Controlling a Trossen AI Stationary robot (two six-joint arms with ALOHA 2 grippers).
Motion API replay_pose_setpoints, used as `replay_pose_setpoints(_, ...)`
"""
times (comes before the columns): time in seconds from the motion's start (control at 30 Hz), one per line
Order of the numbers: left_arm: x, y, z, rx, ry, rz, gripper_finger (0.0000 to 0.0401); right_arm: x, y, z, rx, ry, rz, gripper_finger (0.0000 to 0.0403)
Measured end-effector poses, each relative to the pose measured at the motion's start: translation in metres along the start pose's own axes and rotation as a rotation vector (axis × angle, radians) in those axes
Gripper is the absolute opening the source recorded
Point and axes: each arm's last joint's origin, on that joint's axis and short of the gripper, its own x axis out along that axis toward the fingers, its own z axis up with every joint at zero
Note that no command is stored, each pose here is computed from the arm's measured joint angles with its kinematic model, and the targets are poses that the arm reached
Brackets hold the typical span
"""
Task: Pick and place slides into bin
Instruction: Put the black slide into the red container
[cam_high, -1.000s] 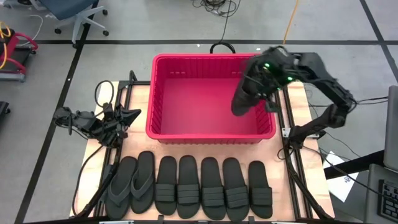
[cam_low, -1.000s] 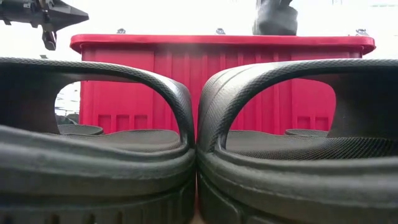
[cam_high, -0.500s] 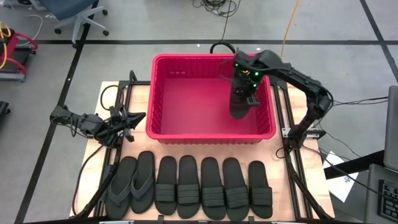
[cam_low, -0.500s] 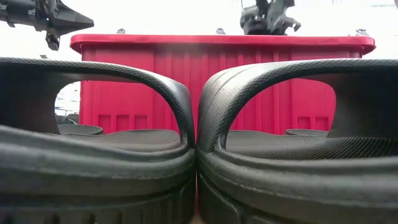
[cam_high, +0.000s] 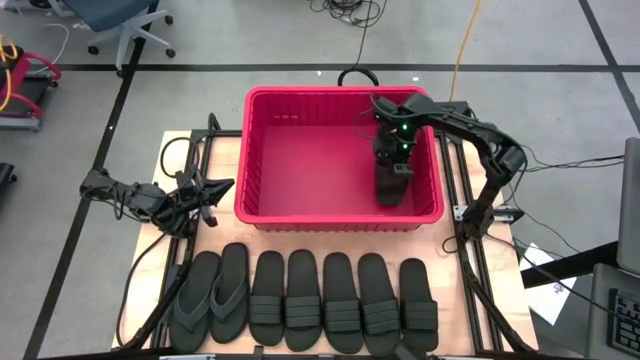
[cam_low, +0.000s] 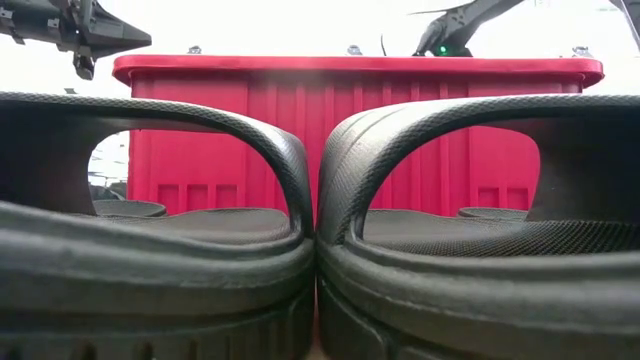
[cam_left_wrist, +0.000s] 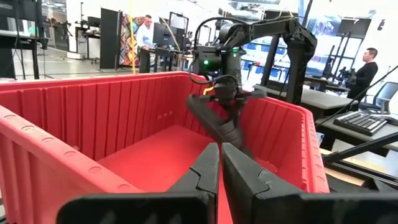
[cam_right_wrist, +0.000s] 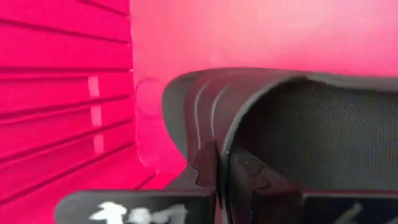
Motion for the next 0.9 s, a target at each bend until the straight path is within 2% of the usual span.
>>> replay_pose_setpoints(0.37, 0.0, 0.001, 0.0, -0.005, -0.008, 0.048, 0.0019, 0.0, -0.02, -0.018, -0.01, -0.003, 0.018, 0.0004)
replay_pose_setpoints(0.57, 0.0, 0.001, 0.0, -0.001, -0.008, 0.049, 0.0019, 0.0, -0.021, -0.018, -0.025, -0.073, 0.068, 0.0004)
replay_pose_setpoints(0.9, 0.0, 0.001, 0.001, -0.004, -0.014, 0.048, 0.0019, 0.03, -0.022, -0.033, 0.008, -0.031, 0.133, 0.0004)
